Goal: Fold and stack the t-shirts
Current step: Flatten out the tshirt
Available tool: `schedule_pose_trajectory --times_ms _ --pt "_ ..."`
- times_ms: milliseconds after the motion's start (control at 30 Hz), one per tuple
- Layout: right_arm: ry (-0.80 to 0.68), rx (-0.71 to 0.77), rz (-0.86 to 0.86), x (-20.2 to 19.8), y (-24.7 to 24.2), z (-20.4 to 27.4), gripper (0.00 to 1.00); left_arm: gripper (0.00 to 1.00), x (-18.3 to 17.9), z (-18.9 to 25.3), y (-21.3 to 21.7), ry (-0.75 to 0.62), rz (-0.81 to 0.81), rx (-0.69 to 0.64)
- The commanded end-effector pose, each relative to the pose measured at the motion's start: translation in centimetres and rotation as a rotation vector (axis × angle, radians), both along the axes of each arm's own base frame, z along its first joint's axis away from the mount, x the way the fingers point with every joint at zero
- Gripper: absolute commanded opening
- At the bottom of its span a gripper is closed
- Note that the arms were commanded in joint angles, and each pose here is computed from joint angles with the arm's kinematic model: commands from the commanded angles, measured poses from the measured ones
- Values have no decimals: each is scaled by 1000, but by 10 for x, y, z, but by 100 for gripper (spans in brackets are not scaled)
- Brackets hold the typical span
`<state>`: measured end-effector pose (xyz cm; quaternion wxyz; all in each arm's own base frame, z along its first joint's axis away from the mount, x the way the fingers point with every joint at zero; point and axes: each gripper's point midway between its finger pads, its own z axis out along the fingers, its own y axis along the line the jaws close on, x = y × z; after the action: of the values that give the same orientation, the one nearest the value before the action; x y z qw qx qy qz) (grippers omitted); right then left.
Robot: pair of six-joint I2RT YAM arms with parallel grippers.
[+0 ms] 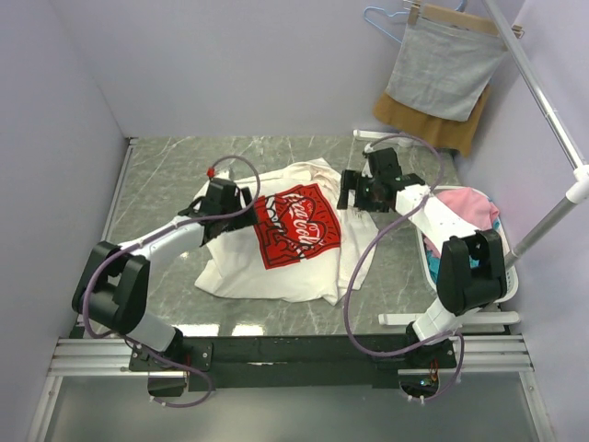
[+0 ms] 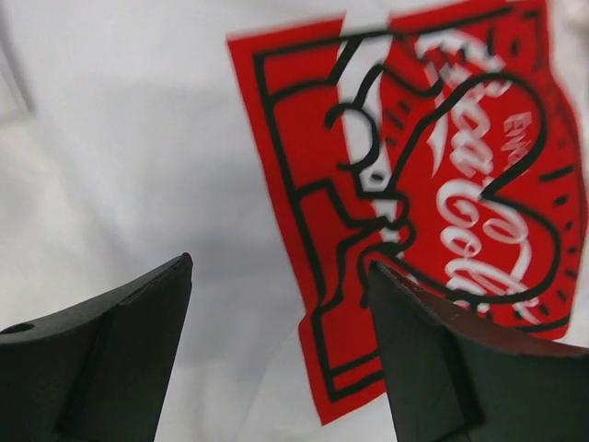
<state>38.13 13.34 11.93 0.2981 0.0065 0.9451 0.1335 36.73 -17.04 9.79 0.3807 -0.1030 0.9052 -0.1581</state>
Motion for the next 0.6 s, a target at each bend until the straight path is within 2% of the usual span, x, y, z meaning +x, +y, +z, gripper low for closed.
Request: schedule_pose_trajectory --times_ms 0,267,567 --pt "27 89 43 -17 17 -12 99 81 -13 -28 -14 72 -39 -79" --pt "174 133 31 -42 23 -67 97 81 -19 -64 9 164 48 42" --pt "343 4 -88 -78 -7 -114 92 82 -54 -95 70 295 220 203"
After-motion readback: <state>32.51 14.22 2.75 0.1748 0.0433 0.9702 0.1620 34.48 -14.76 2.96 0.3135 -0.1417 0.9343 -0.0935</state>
